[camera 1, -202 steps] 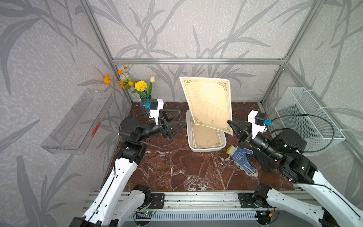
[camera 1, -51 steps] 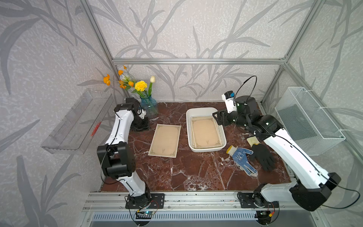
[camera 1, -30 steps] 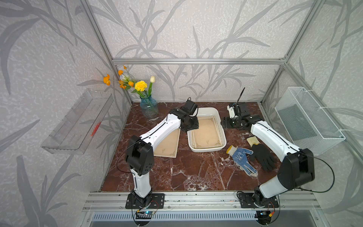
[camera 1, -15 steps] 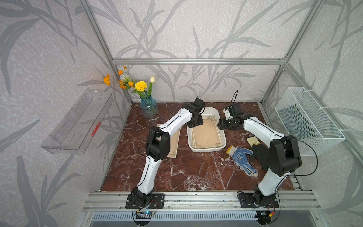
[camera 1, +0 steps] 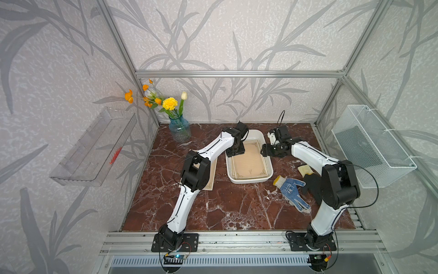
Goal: Take out the stationery paper from the storage box
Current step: Pick up the stationery paper from the storage box.
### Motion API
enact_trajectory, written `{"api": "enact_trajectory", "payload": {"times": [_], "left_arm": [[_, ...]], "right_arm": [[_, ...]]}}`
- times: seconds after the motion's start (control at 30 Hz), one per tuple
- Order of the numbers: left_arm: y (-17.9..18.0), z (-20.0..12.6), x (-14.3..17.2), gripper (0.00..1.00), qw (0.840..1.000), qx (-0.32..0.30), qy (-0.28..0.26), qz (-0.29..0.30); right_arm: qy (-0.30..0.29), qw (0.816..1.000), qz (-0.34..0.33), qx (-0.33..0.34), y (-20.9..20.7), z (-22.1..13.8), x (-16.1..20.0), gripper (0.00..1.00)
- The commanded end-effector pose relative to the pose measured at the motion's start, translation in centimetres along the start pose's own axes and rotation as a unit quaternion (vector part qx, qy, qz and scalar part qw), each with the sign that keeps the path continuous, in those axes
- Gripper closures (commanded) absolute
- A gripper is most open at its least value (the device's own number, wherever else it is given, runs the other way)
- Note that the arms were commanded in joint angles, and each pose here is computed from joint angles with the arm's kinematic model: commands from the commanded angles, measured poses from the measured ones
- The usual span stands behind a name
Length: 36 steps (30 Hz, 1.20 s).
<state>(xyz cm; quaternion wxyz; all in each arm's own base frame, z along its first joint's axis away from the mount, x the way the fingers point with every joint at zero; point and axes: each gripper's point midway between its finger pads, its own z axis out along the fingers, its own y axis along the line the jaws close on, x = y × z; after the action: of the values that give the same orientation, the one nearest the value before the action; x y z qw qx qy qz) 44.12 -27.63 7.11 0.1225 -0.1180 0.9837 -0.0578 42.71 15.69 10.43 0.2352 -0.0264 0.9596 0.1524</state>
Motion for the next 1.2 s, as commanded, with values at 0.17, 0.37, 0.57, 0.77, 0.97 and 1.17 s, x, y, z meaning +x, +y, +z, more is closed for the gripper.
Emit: {"api": "enact_trajectory", "payload": {"times": [0.17, 0.37, 0.57, 0.77, 0.97, 1.17], "left_arm": [[0.5, 1.8, 0.3, 0.47, 1.0, -0.019, 0.012, -0.003], [0.6, 3.1, 0.6, 0.47, 0.999, -0.019, 0.027, -0.006], [0.5, 3.8, 0.7, 0.47, 0.999, -0.014, 0.035, -0.008], [0.7, 4.1, 0.7, 0.48, 0.999, -0.011, 0.042, -0.016], [0.9, 3.9, 0.5, 0.5, 0.999, -0.008, 0.042, -0.021], [0.4, 3.2, 0.1, 0.55, 0.999, 0.006, 0.033, -0.023]], "right_arm": [[0.008, 1.0, 0.003, -0.009, 0.0, 1.0, 0.4, 0.33], [0.009, 1.0, 0.002, -0.011, 0.1, 1.1, 0.4, 0.33], [0.009, 1.0, 0.0, -0.011, 0.0, 0.9, 0.5, 0.33], [0.008, 1.0, 0.0, -0.014, 0.1, 0.7, 0.4, 0.33], [0.006, 1.0, 0.001, -0.019, 0.3, 0.4, 0.3, 0.34], [0.003, 1.0, 0.001, -0.021, 0.5, 0.1, 0.1, 0.34]]}}
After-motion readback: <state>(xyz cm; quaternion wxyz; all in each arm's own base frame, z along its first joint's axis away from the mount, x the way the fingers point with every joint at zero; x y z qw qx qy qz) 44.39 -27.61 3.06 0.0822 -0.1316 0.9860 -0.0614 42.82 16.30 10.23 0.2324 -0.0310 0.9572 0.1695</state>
